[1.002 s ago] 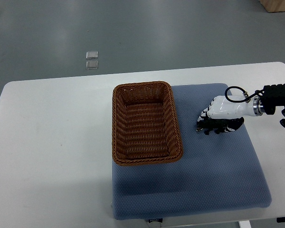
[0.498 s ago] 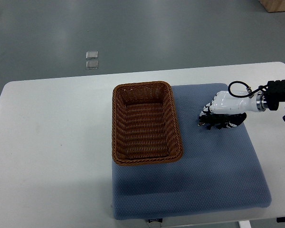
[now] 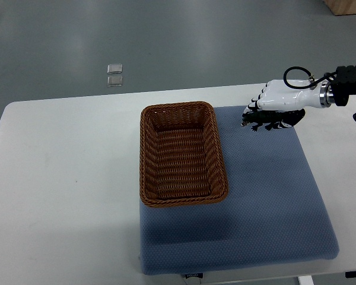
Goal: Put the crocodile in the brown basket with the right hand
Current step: 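Lift the crocodile with the right hand and carry it over the basket, then lower the crocodile into the basket and open the right hand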
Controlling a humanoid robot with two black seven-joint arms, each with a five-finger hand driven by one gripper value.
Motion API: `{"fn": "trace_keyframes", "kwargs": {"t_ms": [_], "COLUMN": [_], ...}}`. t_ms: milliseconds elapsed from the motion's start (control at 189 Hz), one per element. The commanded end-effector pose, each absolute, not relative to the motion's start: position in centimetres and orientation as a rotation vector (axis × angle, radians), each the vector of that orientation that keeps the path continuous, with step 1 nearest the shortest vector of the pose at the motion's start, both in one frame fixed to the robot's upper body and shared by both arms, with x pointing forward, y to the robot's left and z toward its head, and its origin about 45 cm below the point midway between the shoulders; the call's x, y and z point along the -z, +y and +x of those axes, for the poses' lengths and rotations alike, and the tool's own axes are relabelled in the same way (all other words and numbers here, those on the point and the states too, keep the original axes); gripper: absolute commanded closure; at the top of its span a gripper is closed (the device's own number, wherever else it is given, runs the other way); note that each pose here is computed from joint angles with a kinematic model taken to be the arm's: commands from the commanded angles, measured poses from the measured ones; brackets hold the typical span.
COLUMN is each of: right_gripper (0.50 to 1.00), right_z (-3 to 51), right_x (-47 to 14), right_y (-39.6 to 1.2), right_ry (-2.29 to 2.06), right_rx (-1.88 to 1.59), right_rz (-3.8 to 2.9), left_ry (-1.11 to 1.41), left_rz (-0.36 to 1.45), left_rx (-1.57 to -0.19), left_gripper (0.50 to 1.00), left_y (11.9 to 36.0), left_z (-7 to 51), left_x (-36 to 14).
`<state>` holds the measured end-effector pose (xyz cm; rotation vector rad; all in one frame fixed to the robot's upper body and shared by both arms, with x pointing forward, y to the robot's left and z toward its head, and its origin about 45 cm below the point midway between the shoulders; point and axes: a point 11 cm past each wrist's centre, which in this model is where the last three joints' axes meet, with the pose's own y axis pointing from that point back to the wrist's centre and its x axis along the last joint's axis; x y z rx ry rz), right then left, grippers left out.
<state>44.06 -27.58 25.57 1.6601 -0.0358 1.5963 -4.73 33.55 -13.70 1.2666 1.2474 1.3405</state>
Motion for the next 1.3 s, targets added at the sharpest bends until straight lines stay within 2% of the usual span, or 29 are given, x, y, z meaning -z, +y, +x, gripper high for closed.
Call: {"fn": "trace_keyframes", "kwargs": {"t_ms": [0, 281, 414, 562, 801, 859, 901, 907, 912, 917, 923, 928, 933, 938, 944, 949, 970, 1071, 1145, 1294], "right_gripper": [1.000, 1.000, 1.000, 1.000, 0.998, 0.948, 0.887, 0.861, 0.861, 0.832, 0.832, 0.798, 0.797, 0.765, 0.765, 0.732, 0.691, 0.597, 0.577, 0.576], "right_z": [44.7, 44.3, 43.2, 42.0, 40.9, 40.8, 40.8, 40.8, 40.8, 40.8, 40.8, 40.8, 40.8, 40.8, 40.8, 40.8, 40.8, 40.8, 40.9, 41.5], "right_x": [-26.9, -29.1, -28.5, -27.1, -24.4, -24.2, -24.0, -23.9, -23.9, -23.9, -23.9, -23.9, -23.9, -23.9, -23.9, -23.8, -23.8, -23.7, -23.7, -24.9], "right_y": [-24.5, -13.5, -9.8, -7.7, -7.3, -7.3, -7.4, -7.5, -7.5, -7.5, -7.5, -7.5, -7.5, -7.5, -7.5, -7.5, -7.6, -7.8, -8.1, -8.2], "right_ry": [-0.026, 0.026, 0.096, 0.148, 0.185, 0.182, 0.181, 0.178, 0.178, 0.175, 0.175, 0.173, 0.173, 0.170, 0.170, 0.168, 0.162, 0.141, 0.130, 0.070], "right_rx": [-1.631, -1.693, -1.678, -1.673, -1.623, -1.618, -1.614, -1.611, -1.611, -1.609, -1.609, -1.610, -1.610, -1.608, -1.608, -1.607, -1.604, -1.598, -1.595, -1.601], "right_rz": [1.690, 1.885, 1.957, 1.998, 2.038, 2.043, 2.045, 2.047, 2.047, 2.048, 2.048, 2.049, 2.049, 2.053, 2.053, 2.055, 2.059, 2.073, 2.073, 2.091], "left_ry": [1.248, 1.245, 1.246, 1.248, 1.246, 1.248, 1.248, 1.248, 1.248, 1.248, 1.248, 1.248, 1.248, 1.246, 1.246, 1.246, 1.248, 1.248, 1.248, 1.248], "left_rz": [1.267, 1.265, 1.266, 1.267, 1.266, 1.267, 1.267, 1.267, 1.267, 1.267, 1.267, 1.267, 1.267, 1.266, 1.266, 1.266, 1.267, 1.267, 1.267, 1.267], "left_rx": [-1.341, -1.342, -1.341, -1.341, -1.341, -1.341, -1.341, -1.341, -1.341, -1.341, -1.341, -1.341, -1.341, -1.341, -1.341, -1.341, -1.341, -1.341, -1.341, -1.341], "left_gripper": [0.500, 0.500, 0.500, 0.500, 0.500, 0.500, 0.500, 0.500, 0.500, 0.500, 0.500, 0.500, 0.500, 0.500, 0.500, 0.500, 0.500, 0.500, 0.500, 0.500], "left_y": [33.6, 33.6, 33.6, 33.6, 33.6, 33.6, 33.6, 33.6, 33.6, 33.6, 33.6, 33.6, 33.6, 33.6, 33.6, 33.6, 33.6, 33.6, 33.6, 33.6], "left_z": [-4.8, -4.7, -4.7, -4.8, -4.7, -4.8, -4.8, -4.8, -4.8, -4.8, -4.8, -4.8, -4.8, -4.7, -4.7, -4.7, -4.8, -4.8, -4.8, -4.8], "left_x": [13.7, 13.7, 13.7, 13.7, 13.7, 13.7, 13.7, 13.7, 13.7, 13.7, 13.7, 13.7, 13.7, 13.7, 13.7, 13.7, 13.7, 13.7, 13.7, 13.7]}}
